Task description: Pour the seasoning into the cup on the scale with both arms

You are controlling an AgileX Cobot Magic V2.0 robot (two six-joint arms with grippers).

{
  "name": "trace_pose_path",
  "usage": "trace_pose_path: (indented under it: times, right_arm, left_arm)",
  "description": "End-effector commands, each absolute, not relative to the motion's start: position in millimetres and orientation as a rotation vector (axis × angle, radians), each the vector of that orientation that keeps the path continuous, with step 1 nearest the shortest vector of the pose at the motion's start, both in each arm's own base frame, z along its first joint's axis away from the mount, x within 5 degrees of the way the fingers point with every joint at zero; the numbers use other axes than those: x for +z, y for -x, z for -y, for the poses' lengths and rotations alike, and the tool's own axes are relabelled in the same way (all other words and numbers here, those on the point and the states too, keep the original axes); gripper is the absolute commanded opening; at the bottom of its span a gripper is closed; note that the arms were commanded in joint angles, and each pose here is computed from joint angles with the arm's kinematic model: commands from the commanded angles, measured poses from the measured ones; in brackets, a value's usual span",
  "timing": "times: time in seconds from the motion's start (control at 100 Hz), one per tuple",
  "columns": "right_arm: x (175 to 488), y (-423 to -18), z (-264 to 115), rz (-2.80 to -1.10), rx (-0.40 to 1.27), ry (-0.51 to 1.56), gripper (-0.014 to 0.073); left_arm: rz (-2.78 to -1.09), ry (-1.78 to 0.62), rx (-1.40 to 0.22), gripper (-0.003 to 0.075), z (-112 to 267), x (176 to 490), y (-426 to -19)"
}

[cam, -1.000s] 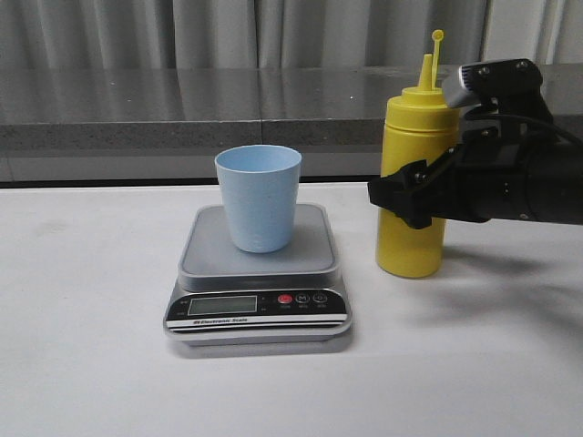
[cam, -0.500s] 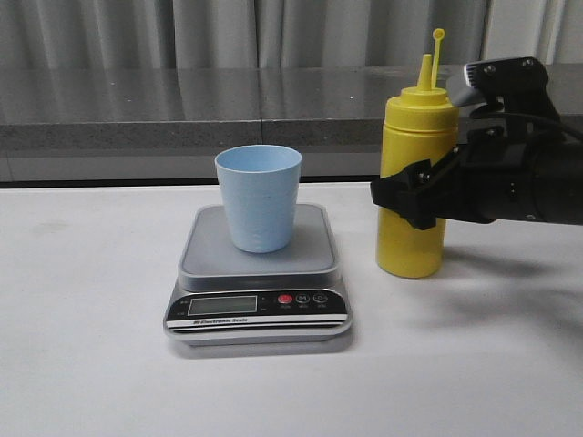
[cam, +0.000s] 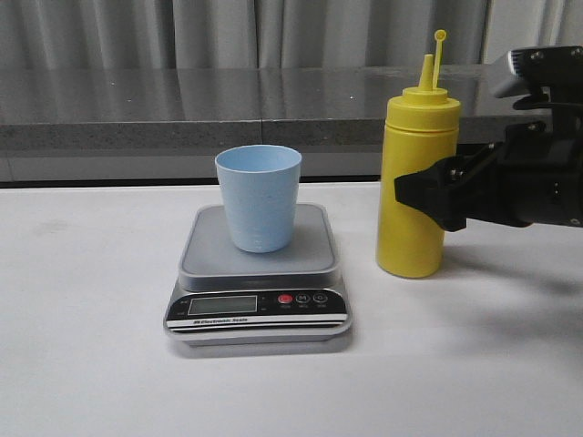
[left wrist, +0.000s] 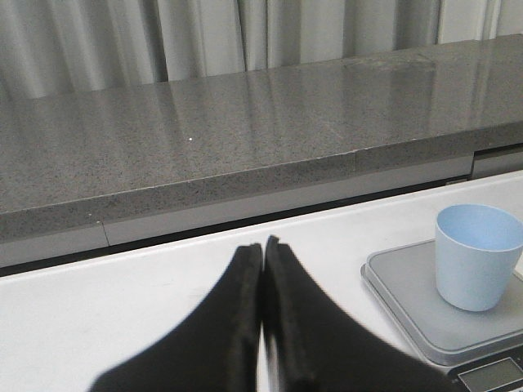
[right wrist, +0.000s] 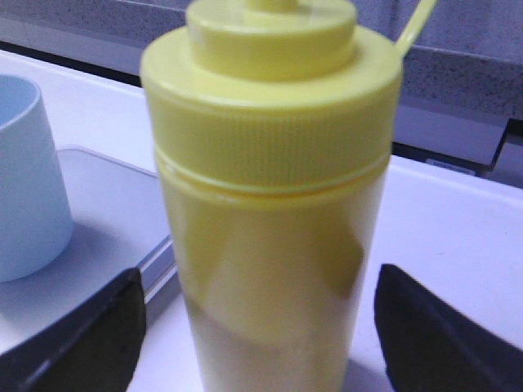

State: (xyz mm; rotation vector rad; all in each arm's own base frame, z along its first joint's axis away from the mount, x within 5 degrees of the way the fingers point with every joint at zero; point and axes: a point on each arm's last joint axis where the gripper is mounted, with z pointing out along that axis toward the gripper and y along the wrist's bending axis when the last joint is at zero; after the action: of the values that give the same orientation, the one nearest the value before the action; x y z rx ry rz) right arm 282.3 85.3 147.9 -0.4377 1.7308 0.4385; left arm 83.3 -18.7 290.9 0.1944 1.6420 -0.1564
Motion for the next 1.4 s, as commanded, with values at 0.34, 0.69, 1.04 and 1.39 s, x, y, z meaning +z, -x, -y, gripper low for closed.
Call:
trace_pose_path:
  times: [0.34, 0.69, 1.04, 1.39]
  right_arm:
    - [179.8, -247.5, -73.0, -1.601, 0.422, 0.349, 0.0576]
    - [222.6, -216.4, -54.5, -1.633, 0.3, 0.247, 0.0571]
    - [272.6, -161.2, -35.6, -1.604, 0.211, 0.181, 0.0526]
    - [289.4, -106.1, -19.6, -1.6, 0.149, 0.141, 0.0165]
  left_arm:
    - [-1.54, -0.175, -0.164, -0.0018, 18.4, 306.2, -83.5]
    - [-1.54, -0.175, -0.164, -0.0018, 18.4, 306.2, -83.5]
    - [-1.54, -0.175, -0.164, -0.0018, 18.4, 306.2, -83.5]
    - [-1.54, -0.175, -0.164, -0.0018, 18.4, 306.2, -83.5]
